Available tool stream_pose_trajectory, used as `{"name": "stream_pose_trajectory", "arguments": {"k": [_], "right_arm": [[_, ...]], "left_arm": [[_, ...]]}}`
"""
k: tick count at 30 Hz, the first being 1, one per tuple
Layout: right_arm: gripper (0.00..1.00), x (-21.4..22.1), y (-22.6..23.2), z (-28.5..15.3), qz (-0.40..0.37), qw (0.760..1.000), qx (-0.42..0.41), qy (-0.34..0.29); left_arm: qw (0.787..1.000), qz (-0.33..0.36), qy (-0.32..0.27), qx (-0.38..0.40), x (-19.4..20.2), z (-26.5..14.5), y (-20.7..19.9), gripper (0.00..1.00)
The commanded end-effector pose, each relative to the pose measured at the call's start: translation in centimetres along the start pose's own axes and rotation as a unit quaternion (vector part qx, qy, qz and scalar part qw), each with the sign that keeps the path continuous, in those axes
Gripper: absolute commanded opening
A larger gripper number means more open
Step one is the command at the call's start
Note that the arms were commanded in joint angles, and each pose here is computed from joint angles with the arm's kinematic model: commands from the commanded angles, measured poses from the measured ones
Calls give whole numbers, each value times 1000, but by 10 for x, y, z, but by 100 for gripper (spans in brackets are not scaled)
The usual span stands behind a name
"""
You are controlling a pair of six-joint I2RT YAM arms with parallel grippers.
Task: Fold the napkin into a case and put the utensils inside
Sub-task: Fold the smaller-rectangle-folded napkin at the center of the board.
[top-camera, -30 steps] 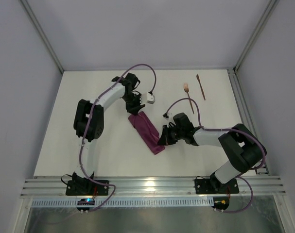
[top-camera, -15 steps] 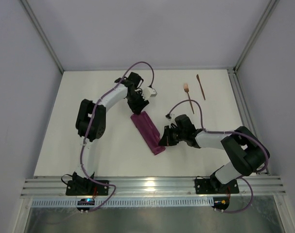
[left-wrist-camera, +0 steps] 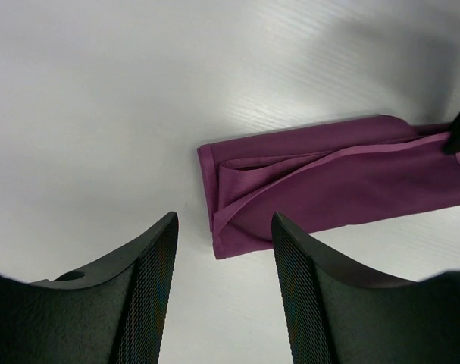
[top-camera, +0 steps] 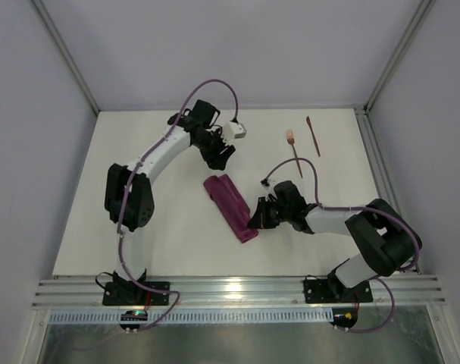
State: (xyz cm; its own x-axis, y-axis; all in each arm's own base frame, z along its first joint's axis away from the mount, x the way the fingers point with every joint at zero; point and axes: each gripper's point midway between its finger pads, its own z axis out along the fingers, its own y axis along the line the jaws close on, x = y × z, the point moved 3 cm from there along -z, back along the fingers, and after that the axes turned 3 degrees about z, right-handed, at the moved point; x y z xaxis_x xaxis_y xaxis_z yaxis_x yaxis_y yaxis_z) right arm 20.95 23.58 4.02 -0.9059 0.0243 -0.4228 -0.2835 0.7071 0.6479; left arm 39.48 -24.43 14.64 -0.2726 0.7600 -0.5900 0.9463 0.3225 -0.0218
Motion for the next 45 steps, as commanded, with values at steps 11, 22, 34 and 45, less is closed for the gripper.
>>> {"name": "stream_pose_trajectory", "arguments": {"k": [11, 22, 34, 45], "right_arm": [[4, -11, 7, -3, 5, 999, -17, -44], [4, -16, 8, -3, 30, 997, -22, -73], [4, -15, 9, 5, 94, 990, -45, -90], [4, -34, 22, 34, 169, 979, -62, -95]], "left_arm": [[986, 147, 25, 79, 13, 6, -123, 56], [998, -43, 52, 19, 10, 29, -162, 63], [990, -97, 98, -6, 31, 49, -170, 64], [987, -108, 113, -42, 46, 41, -152, 66]]}}
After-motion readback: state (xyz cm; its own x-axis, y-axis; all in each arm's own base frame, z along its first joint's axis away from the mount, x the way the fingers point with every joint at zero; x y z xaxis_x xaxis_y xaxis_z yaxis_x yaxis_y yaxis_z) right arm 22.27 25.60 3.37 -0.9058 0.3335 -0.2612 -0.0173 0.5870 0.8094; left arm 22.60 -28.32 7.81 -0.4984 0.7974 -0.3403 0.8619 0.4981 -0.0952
